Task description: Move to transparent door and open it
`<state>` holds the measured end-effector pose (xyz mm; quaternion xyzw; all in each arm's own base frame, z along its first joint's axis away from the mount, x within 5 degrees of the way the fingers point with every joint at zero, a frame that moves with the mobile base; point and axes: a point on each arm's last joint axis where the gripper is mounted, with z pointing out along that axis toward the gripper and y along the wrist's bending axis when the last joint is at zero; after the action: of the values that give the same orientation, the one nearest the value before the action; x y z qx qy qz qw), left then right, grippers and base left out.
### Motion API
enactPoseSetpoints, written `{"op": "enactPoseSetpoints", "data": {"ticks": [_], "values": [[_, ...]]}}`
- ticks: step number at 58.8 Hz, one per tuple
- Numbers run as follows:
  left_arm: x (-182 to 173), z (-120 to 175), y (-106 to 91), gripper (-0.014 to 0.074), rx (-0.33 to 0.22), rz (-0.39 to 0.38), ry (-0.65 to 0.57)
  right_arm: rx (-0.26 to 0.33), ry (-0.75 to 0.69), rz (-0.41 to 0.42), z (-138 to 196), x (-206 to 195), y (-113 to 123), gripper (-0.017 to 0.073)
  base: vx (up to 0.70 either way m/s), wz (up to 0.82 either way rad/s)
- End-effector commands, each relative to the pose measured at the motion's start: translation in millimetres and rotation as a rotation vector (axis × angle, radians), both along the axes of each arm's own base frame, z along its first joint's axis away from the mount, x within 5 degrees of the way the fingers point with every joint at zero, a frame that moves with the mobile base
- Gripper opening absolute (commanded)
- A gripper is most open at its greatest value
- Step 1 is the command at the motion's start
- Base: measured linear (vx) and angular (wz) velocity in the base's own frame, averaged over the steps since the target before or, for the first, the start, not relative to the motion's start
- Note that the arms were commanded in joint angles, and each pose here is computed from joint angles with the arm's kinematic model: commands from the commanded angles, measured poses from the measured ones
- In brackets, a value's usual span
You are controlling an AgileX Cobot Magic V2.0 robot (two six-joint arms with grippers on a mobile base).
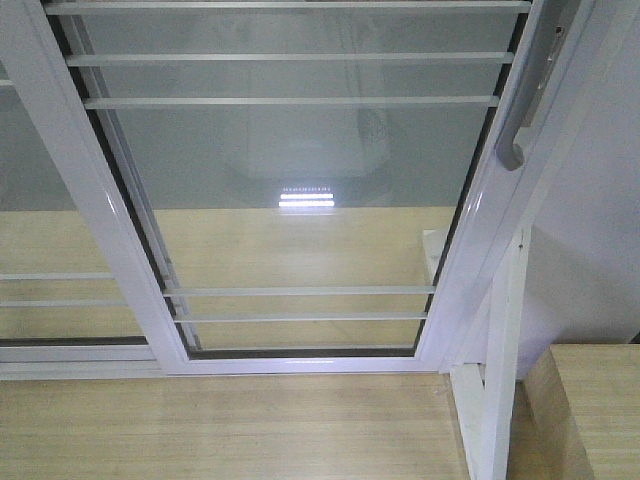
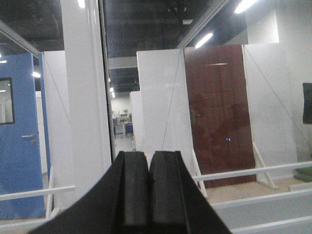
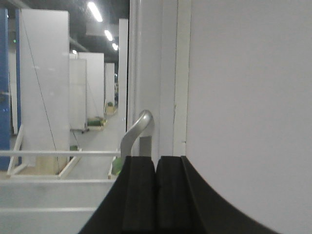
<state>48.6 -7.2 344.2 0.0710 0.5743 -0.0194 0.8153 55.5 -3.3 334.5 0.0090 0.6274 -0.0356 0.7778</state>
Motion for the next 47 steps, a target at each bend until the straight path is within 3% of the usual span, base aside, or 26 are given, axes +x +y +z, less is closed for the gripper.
{"op": "enactPoseSetpoints", "data": {"ticks": [1, 14, 25, 44, 47], "values": [[26, 12, -3.9, -0.0006, 0.011, 0.0, 0.033, -0.011, 0.024, -0.009, 9, 22, -2, -0.0008, 0.0, 0.0], [79, -13, -12.0, -0.0006, 0.047, 0.0, 0.271, 0.002, 0.271, -0.007, -17, 74, -5, -0.0004, 0.0, 0.0], [99, -26, -14.9, 0.0002, 0.056, -0.001, 0.366, 0.01, 0.316, -0.008, -27, 97, -7, 0.0047, 0.0, 0.0], [100, -30, -15.1, 0.0157, 0.053, -0.002, 0.404, 0.014, 0.338, -0.008, -30, 101, -7, 0.0343, 0.0, 0.0], [100, -30, -15.1, 0.0201, 0.027, -0.006, 0.409, 0.025, 0.338, -0.008, -30, 101, -7, 0.0381, 0.0, 0.0]]}}
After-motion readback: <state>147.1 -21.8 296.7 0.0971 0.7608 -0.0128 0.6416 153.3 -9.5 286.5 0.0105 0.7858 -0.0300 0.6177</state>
